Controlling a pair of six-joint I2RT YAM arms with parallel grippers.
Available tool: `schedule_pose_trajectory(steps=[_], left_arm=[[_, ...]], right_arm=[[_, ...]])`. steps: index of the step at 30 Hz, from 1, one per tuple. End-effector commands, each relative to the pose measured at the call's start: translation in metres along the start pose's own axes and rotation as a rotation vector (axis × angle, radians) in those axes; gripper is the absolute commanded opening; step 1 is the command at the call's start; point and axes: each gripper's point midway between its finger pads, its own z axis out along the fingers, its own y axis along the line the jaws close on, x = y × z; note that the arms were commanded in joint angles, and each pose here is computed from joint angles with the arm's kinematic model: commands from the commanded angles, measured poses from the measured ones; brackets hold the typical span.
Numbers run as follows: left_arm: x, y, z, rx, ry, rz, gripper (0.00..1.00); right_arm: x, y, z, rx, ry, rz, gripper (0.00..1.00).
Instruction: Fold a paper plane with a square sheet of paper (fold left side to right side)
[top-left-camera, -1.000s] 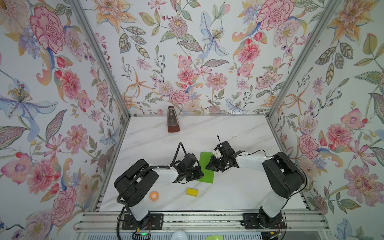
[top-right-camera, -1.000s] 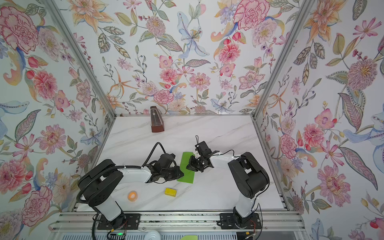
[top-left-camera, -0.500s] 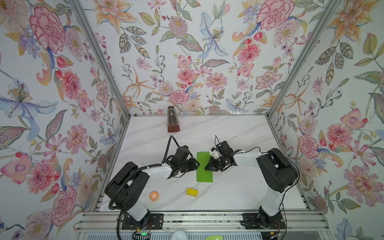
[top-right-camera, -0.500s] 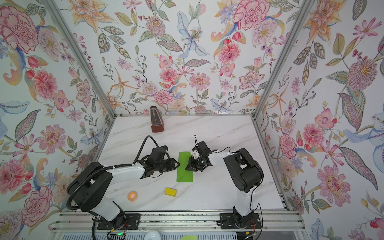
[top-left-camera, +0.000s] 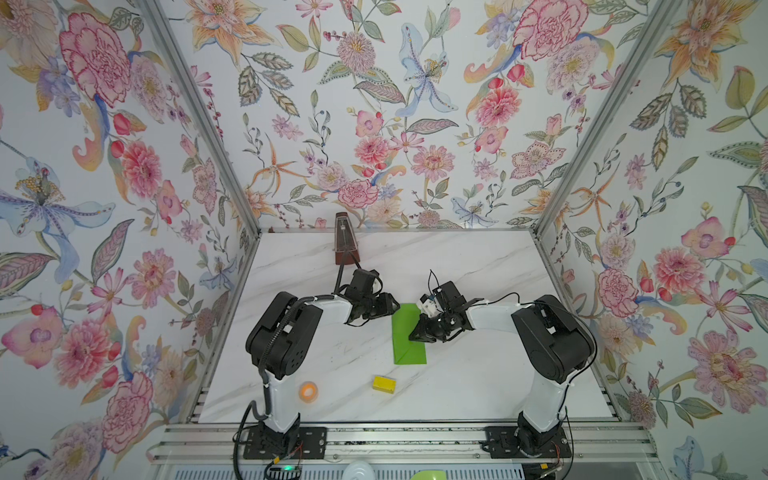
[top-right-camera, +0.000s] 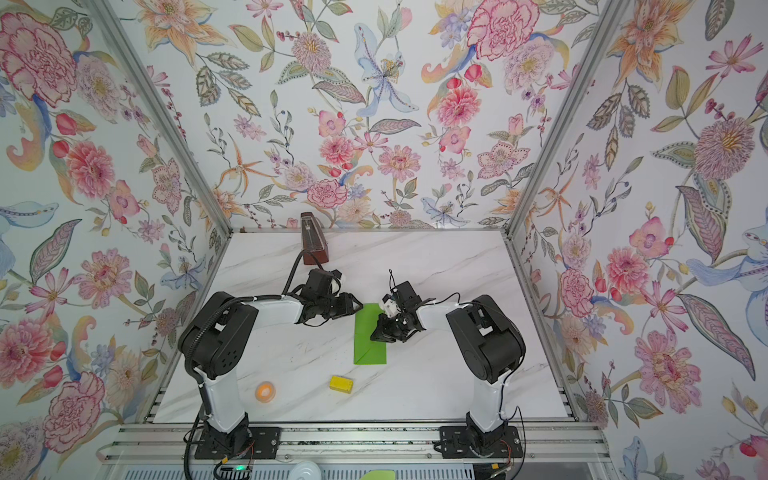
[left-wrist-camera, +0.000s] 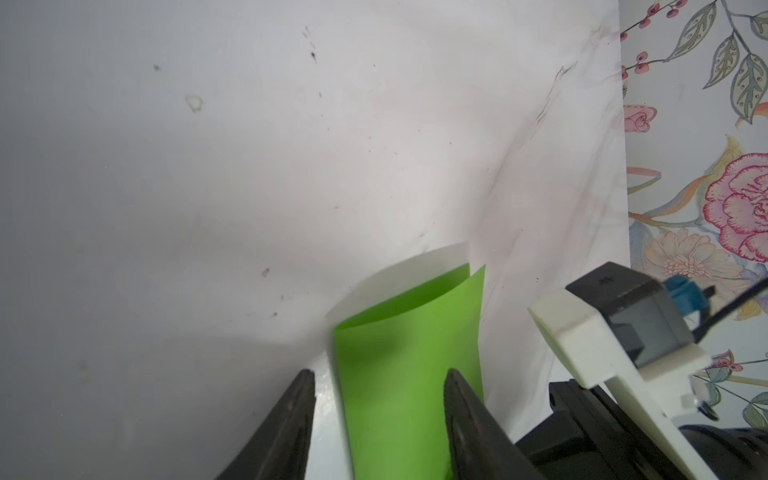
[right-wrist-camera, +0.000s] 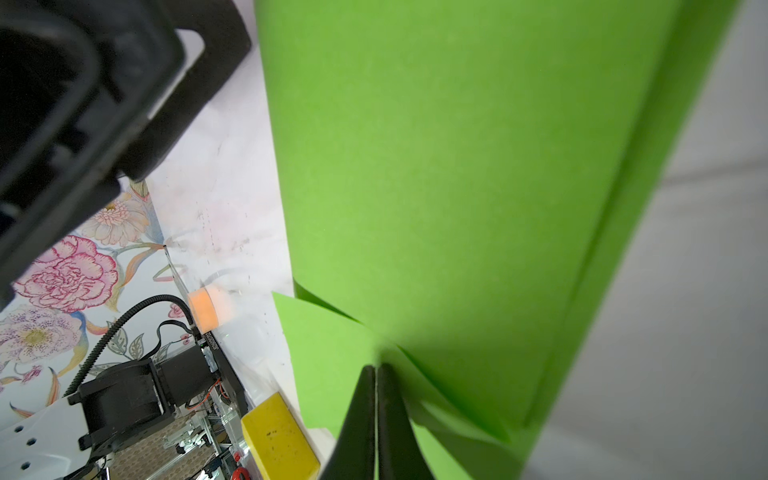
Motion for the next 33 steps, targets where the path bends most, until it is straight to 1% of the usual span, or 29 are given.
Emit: schedule_pose_trajectory(steps=[1, 5, 13, 19, 23, 27, 33], left_arm=[[0.012, 0.003, 0.004, 0.028, 0.069, -0.005, 0.54], [0.030, 0.000, 0.002, 0.074, 0.104, -0.031, 0.53], [0.063, -0.009, -0.021, 0.142, 0.116, -0.070, 0.52], [0.089, -0.027, -0.028, 0.210, 0.142, -0.065, 0.50], [0.098, -0.023, -0.026, 0.196, 0.154, -0.077, 0.47], [0.100, -0.020, -0.028, 0.187, 0.144, -0.090, 0.45], [0.099, -0.004, -0.037, 0.070, 0.121, -0.076, 0.48]], right_arm=[[0.024, -0.034, 0.010, 0.104, 0.073, 0.070, 0.07], [0.024, -0.033, 0.010, 0.098, 0.070, 0.077, 0.08], [0.024, -0.034, 0.010, 0.095, 0.066, 0.087, 0.08], [0.024, -0.033, 0.011, 0.089, 0.063, 0.093, 0.09], [0.025, -0.034, 0.012, 0.090, 0.064, 0.097, 0.09], [0.025, -0.035, 0.012, 0.091, 0.064, 0.100, 0.09], [0.026, -0.034, 0.010, 0.089, 0.060, 0.102, 0.09]])
